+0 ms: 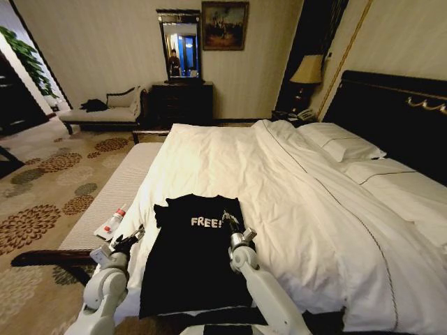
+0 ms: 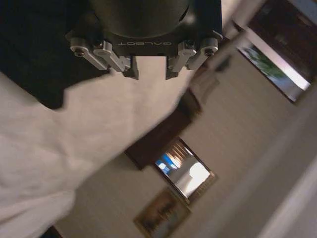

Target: Fold the clothes on the bed.

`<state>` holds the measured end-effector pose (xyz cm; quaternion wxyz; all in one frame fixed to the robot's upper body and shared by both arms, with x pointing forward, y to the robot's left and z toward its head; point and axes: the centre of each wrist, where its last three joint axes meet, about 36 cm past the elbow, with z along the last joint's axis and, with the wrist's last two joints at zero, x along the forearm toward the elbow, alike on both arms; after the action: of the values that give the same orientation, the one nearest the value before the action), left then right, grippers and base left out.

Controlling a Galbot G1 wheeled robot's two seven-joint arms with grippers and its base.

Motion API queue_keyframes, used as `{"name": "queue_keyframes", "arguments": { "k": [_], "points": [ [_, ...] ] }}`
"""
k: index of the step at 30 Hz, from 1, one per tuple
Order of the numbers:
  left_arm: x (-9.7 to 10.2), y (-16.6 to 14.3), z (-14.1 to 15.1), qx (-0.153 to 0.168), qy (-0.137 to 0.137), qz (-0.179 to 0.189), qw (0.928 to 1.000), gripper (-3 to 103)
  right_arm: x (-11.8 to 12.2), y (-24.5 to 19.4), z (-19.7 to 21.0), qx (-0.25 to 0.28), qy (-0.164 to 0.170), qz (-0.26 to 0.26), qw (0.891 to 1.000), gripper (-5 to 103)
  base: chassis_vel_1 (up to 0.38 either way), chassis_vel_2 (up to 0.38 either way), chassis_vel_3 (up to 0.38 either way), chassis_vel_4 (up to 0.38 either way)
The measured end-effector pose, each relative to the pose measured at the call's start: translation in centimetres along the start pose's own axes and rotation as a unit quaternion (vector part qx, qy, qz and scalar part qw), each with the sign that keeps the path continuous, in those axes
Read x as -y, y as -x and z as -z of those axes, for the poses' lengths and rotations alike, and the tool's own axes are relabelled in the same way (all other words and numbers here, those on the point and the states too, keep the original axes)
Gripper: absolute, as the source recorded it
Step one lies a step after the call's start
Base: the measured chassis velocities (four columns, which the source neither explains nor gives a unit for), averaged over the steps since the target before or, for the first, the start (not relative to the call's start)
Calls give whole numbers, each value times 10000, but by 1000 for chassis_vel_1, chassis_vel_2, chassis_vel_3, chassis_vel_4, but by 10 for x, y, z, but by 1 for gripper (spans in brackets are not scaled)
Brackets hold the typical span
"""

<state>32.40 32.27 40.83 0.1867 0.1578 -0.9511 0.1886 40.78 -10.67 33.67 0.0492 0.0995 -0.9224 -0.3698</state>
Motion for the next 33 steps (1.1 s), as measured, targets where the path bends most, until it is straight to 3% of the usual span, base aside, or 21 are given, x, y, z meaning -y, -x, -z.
{"name": "queue_keyframes", "arguments": {
  "k": [1,3,5,7,8,11,13,16,19,21,23,24,27,29,30,33],
  "points": [
    [0,0,0,0,0,0,10000,100,0,0,0,0,0,0,10000,29,0,0,0,0],
    [2,1,-1,-5,-19,-23,10000,100,-6,-4,18,201,259,67,9994,39,0,0,0,0],
    [3,1,-1,-4,-23,-33,10000,100,1,0,36,295,541,-264,9978,51,0,0,0,0],
    [3,1,-1,-4,-21,-32,10000,100,7,3,43,324,673,-488,9960,51,0,0,0,0],
    [3,1,-1,-1,-14,-32,10000,100,18,8,52,355,802,-787,9930,56,0,0,0,0],
    [1,1,0,6,6,-19,10000,100,33,9,57,235,775,-1149,9901,72,0,0,0,0],
    [1,1,0,7,8,-19,10000,100,34,9,57,126,705,-1248,9896,72,0,0,0,0],
    [2,1,-1,1,2,-22,10000,100,32,6,48,-268,338,-1459,9884,90,0,0,0,0],
    [2,1,-1,-2,-1,-25,10000,100,29,5,44,-397,77,-1489,9880,95,0,0,0,0],
    [0,0,-1,5,3,-7,10000,100,25,4,39,-485,-625,-1457,9862,100,0,0,0,0],
    [-1,0,0,17,11,12,10000,100,23,2,35,-560,-1087,-1430,9821,100,0,0,0,0],
    [-1,0,0,17,11,12,10000,100,23,2,35,-560,-1087,-1430,9821,100,0,0,0,0],
    [-5,0,-1,28,15,64,10000,100,31,-4,26,-752,-2266,-1396,9610,100,0,0,0,0],
    [-6,1,-2,22,1,75,10000,100,38,-5,24,-792,-2687,-1376,9501,100,0,0,0,0],
    [-6,1,-2,22,1,75,10000,100,38,-5,24,-792,-2687,-1376,9501,100,0,0,0,0],
    [-7,5,-6,-22,-27,107,9999,100,53,-4,26,-887,-3265,-1355,9312,100,0,0,0,0]
  ]
}}
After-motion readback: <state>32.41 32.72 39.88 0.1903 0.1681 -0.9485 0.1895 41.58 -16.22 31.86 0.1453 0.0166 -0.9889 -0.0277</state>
